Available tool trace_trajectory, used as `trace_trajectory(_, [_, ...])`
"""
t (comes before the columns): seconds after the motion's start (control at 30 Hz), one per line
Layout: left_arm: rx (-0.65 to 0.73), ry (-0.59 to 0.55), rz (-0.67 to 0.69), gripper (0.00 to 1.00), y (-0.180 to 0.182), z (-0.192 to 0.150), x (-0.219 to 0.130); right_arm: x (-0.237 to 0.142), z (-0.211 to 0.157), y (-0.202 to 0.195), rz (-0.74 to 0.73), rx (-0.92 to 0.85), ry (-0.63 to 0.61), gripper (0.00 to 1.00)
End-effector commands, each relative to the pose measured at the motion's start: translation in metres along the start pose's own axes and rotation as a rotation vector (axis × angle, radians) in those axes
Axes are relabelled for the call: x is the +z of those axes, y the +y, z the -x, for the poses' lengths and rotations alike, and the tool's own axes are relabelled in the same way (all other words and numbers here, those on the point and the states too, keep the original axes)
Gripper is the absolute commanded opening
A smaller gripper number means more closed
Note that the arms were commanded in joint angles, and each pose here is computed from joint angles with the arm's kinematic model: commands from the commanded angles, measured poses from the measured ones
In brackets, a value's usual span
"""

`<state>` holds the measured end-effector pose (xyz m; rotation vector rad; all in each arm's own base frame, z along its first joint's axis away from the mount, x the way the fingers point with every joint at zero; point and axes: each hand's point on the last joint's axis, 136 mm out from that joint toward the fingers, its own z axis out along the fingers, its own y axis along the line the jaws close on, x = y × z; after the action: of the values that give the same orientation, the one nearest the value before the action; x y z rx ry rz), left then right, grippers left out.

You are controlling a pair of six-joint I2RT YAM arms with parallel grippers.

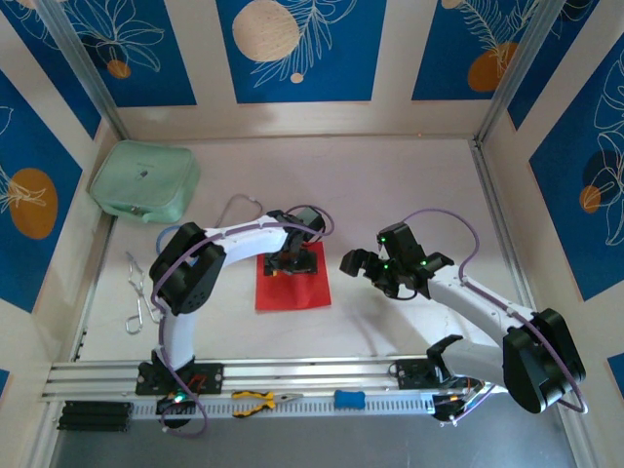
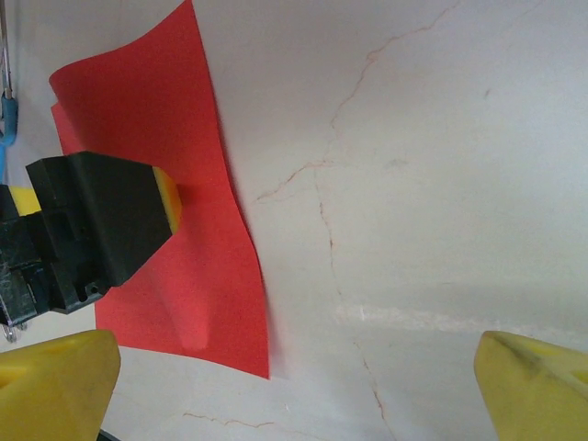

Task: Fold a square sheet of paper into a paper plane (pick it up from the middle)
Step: First fold the square sheet of paper in half at the center of the table.

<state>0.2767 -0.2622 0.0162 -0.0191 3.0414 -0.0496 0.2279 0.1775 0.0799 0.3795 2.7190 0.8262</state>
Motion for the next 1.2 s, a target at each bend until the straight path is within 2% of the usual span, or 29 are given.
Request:
trace_trajectory(0.0, [-0.007, 0.079, 0.03, 0.88, 0.009, -0.018, 0.026, -0.004, 0.001, 0.003, -0.005, 0.005, -0.007, 0.98])
trace_trajectory(0.17, [0.018, 0.048, 0.028, 0.91, 0.007, -0.015, 0.014, -0.006, 0.001, 0.002, -0.008, 0.004, -0.016, 0.98])
trace_trajectory(0.3, [0.045, -0.004, 0.037, 0.99, 0.005, -0.009, -0.005, -0.008, 0.002, 0.005, 0.003, -0.003, -0.023, 0.98])
trace_trajectory(0.47, [0.037, -0.051, 0.028, 1.0, 0.005, -0.001, -0.021, -0.009, 0.003, 0.006, 0.01, -0.006, -0.025, 0.98])
trace_trajectory(0.93, [0.023, 0.069, 0.043, 1.0, 0.008, -0.025, 0.018, -0.011, 0.001, 0.003, -0.002, 0.001, -0.024, 0.98])
trace_trajectory(1.17, [0.007, 0.087, 0.007, 0.98, 0.004, -0.031, 0.028, -0.021, 0.011, -0.012, -0.054, 0.02, -0.13, 0.99])
